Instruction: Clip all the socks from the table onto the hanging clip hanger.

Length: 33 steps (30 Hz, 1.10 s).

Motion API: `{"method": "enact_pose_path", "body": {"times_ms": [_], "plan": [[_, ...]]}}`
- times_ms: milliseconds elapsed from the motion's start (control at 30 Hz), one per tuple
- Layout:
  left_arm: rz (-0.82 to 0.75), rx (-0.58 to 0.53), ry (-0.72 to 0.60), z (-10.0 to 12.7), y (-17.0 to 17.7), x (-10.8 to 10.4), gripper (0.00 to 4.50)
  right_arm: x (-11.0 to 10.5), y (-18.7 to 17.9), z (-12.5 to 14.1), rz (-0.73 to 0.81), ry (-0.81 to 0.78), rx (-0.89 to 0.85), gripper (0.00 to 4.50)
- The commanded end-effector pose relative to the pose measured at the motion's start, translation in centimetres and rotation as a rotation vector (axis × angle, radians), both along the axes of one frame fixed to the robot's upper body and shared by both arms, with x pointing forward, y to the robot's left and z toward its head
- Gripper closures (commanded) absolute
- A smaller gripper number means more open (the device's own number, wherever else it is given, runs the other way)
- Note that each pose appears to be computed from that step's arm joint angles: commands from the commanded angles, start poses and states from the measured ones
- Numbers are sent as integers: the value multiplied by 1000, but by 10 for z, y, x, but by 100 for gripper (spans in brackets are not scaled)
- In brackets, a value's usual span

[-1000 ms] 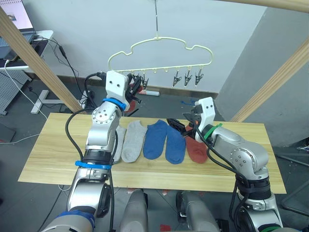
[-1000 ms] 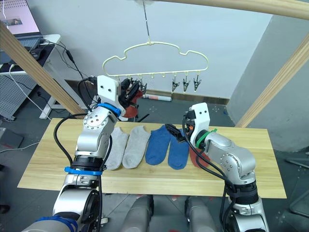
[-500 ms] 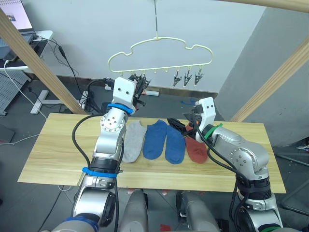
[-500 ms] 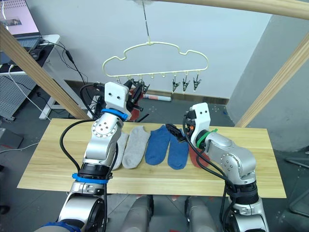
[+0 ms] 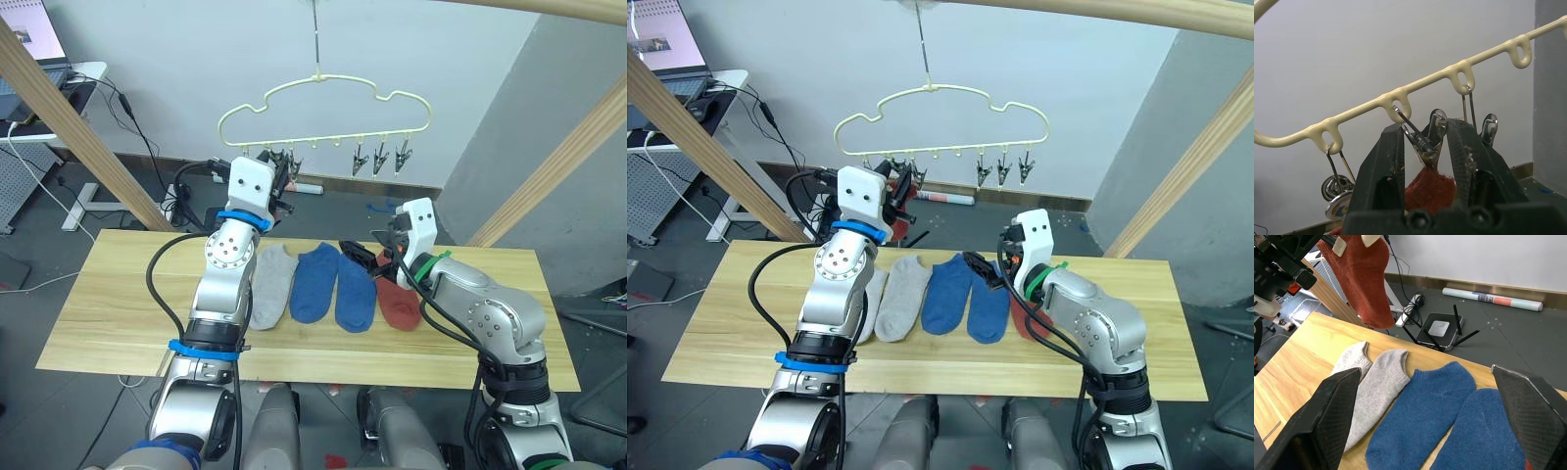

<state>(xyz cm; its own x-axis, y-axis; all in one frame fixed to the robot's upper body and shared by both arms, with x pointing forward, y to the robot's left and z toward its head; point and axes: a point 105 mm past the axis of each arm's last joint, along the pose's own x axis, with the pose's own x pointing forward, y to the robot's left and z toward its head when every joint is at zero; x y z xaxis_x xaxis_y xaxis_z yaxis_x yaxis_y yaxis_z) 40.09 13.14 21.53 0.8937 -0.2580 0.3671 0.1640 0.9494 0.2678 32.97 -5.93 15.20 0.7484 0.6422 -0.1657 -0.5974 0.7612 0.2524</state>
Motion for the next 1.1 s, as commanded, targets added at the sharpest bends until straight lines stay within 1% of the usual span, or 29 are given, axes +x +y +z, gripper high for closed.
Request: {"method": "enact_pose_path", "body": {"times_ms": [33,200,267,433,500,567,633,667,767,800,867,967,1100], "plan": [[-2,4,-65,14,-1,-5,305,-5,-1,14,3,-53,27,0],[-17,-1,-65,13,-2,-7,404,-5,-1,14,3,-52,26,0],[-18,-1,-62,13,-2,-8,426,-5,0,14,4,-52,26,0],[-36,-11,-29,10,0,-7,432,-5,-1,10,0,-45,17,0],[-59,-31,6,8,0,-7,432,-5,-3,9,-4,-44,7,0],[-117,-74,78,5,1,-5,432,-3,-8,3,-19,-49,-47,0],[-183,-119,168,2,7,-5,432,2,-22,-10,-59,-49,-157,0],[-211,-148,212,3,14,-5,432,5,-30,-17,-72,-62,-241,0],[-307,-265,336,4,25,-8,432,9,-44,-34,-83,-79,-392,0],[-324,-286,360,5,26,-9,432,9,-46,-37,-83,-80,-407,0],[-378,-307,423,3,31,-13,432,9,-51,-50,-85,-58,-437,0],[-458,-370,506,2,34,-20,432,9,-57,-68,-94,-21,-474,0],[-557,-490,575,10,33,-27,432,13,-60,-84,-103,18,-471,0]]}}
